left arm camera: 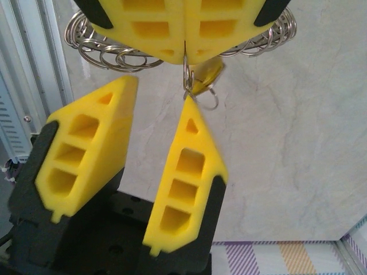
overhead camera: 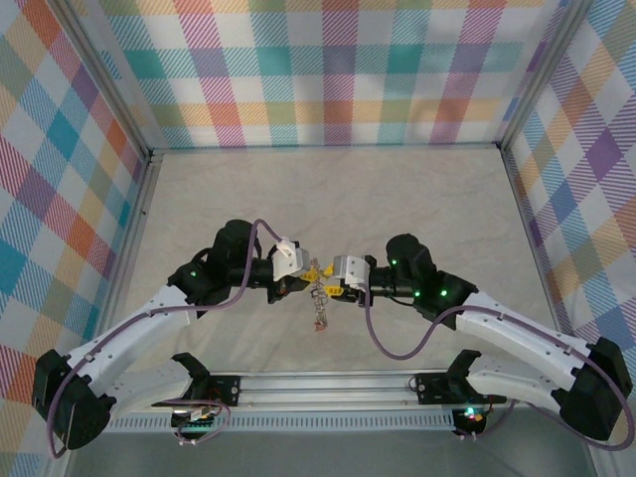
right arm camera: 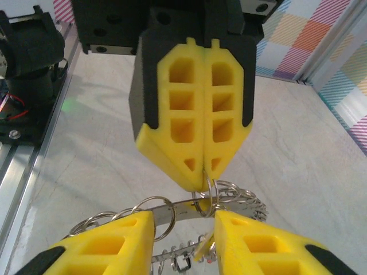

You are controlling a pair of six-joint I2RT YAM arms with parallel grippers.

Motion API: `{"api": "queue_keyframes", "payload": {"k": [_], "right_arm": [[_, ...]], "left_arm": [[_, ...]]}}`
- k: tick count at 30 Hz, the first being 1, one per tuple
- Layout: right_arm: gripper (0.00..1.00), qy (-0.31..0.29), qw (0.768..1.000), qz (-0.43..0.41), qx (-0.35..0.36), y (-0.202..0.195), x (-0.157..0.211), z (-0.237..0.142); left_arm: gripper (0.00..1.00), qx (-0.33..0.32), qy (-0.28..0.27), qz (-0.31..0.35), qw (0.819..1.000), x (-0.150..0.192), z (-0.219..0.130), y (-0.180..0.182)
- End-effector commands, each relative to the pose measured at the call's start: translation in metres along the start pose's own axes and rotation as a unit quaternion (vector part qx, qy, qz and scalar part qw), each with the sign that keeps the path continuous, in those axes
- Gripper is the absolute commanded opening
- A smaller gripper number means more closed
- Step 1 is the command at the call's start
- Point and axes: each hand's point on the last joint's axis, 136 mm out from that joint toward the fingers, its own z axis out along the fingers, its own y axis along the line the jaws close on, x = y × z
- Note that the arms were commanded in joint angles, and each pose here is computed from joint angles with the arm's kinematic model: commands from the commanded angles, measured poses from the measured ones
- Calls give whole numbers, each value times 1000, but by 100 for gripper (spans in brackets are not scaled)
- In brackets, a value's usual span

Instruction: Put the keys on the keyring

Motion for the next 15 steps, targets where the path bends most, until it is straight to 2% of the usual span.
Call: {"api": "queue_keyframes", "payload": {"k": [1,8,15], "right_arm": [[35,-7,999,-46,4,-3,-20,-17],[42,2,998,-68,-13,-1,-25,-19],[42,8,998,-58,-22,-7,-21,-3]], "left_arm": [[0,7,-29,27,999,-22,-5,-1],[0,9,-34,29,999,-25,-4,0],[0,10,-42,32,999,-31,-7,-1]]}}
